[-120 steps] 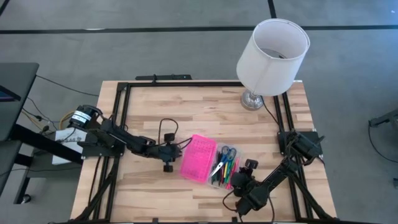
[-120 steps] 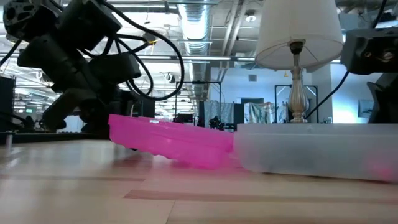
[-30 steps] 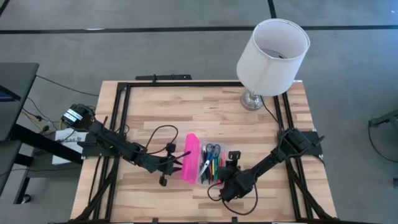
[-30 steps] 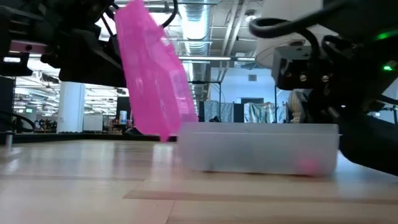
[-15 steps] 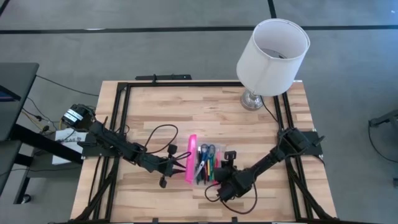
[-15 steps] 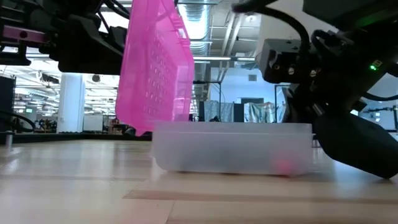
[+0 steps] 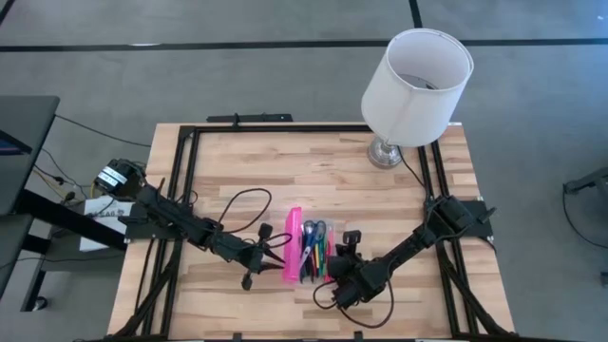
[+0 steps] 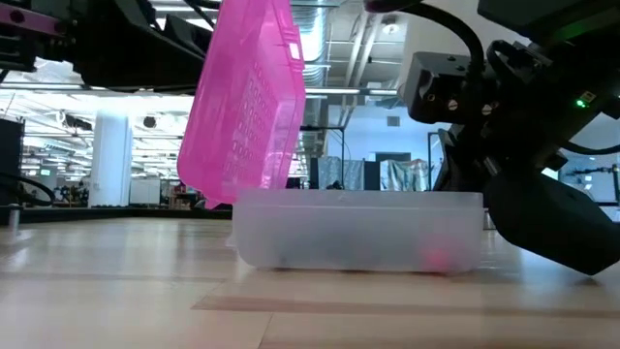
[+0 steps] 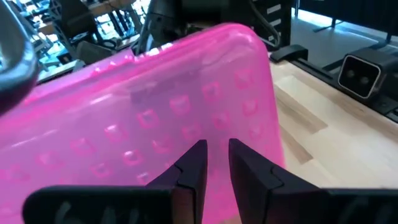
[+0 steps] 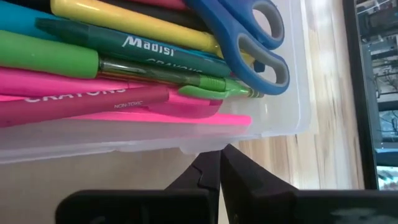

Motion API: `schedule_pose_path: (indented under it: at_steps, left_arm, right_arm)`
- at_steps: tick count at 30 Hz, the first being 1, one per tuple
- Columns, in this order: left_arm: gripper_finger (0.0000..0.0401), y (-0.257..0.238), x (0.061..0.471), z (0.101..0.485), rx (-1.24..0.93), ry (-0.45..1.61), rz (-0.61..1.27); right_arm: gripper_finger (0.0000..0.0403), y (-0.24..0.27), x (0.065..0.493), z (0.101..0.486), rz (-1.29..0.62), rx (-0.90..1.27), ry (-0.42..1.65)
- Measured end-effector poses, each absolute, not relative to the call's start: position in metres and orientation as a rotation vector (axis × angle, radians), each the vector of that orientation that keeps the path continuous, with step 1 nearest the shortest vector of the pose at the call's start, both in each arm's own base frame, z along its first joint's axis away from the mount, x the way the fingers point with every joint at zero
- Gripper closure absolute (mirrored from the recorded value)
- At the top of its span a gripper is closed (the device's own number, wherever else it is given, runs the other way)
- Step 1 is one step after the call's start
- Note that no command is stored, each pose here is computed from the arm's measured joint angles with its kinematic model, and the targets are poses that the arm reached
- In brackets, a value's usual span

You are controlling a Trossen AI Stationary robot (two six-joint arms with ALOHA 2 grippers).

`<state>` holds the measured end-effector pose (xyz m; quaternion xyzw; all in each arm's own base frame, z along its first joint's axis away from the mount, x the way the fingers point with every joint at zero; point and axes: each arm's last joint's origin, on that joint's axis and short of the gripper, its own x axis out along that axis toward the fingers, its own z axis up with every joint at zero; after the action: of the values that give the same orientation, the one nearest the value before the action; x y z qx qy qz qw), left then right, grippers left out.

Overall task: Pick & place school supplies into a supply box
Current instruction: Return to Home Position

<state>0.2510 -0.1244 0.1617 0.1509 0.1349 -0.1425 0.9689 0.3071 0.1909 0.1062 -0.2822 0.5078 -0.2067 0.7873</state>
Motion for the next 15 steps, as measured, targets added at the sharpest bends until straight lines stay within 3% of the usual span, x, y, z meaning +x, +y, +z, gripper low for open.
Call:
schedule_pose_path:
  at_steps: [15]
  left_arm:
    - [0.034, -0.109, 0.272, 0.148, 0.244, 0.245, -0.12]
  right_arm:
    - [0.0403, 0.198, 0.303, 0.106, -0.429, -0.616, 1.081]
